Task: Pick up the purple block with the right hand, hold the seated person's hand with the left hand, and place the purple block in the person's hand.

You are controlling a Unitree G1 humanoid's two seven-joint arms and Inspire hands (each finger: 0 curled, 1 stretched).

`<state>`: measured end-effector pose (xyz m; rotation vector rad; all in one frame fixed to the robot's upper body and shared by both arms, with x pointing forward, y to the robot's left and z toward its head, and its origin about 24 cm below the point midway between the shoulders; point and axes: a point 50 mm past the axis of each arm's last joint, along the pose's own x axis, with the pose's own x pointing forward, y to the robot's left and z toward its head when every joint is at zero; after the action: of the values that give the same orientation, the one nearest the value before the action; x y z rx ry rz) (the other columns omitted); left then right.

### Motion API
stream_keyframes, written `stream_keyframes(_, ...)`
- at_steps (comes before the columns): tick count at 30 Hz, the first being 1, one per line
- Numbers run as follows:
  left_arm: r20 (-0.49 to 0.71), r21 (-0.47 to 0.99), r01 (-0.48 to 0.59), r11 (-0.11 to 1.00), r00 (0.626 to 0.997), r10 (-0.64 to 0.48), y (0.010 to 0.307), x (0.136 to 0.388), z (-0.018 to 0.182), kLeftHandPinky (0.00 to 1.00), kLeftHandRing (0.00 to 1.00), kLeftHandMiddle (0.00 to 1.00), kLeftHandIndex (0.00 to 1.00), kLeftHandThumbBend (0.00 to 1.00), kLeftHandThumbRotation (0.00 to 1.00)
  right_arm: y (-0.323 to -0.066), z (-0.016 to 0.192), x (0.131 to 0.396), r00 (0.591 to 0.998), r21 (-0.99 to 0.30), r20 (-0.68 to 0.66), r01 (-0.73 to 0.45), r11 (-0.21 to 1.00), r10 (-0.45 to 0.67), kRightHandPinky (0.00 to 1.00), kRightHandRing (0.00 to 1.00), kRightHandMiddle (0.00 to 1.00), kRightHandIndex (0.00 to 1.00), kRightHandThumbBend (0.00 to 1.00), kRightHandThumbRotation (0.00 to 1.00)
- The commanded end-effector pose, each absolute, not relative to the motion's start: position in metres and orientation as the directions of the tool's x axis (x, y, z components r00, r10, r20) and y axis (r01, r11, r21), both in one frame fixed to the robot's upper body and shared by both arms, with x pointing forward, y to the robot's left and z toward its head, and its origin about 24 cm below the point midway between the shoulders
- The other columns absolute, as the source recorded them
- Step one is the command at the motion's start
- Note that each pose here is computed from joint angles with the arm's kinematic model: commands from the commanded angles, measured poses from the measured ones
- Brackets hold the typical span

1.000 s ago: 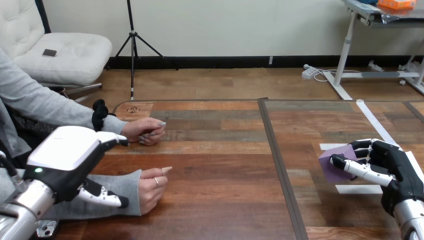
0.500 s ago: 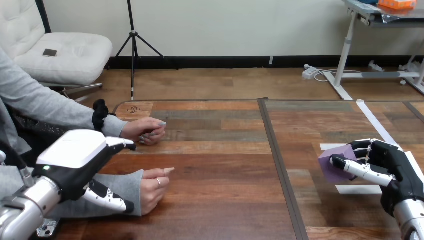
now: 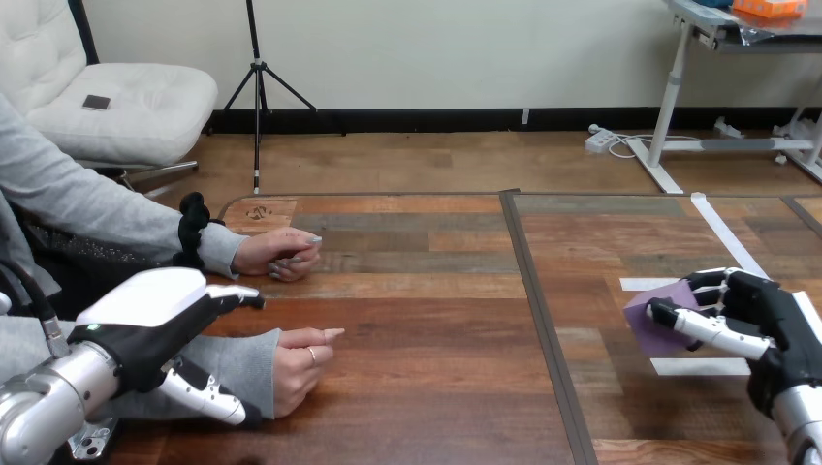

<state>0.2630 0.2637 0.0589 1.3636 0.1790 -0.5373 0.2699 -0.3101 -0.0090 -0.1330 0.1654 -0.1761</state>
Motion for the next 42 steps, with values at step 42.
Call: stream_keyframes(42, -0.446, 0.89, 0.455, -0.002, 0.871, -0.204, 0.2549, 0.2777, 0.079, 0.74, 0.83, 0.84, 0.82, 1.0, 0.16, -0.3121, 0.0269, 0.2956, 0.985, -0.142, -0.017, 0.169, 0.975, -0.173, 0.31, 0.35, 0.4, 0.41, 0.91, 0.0)
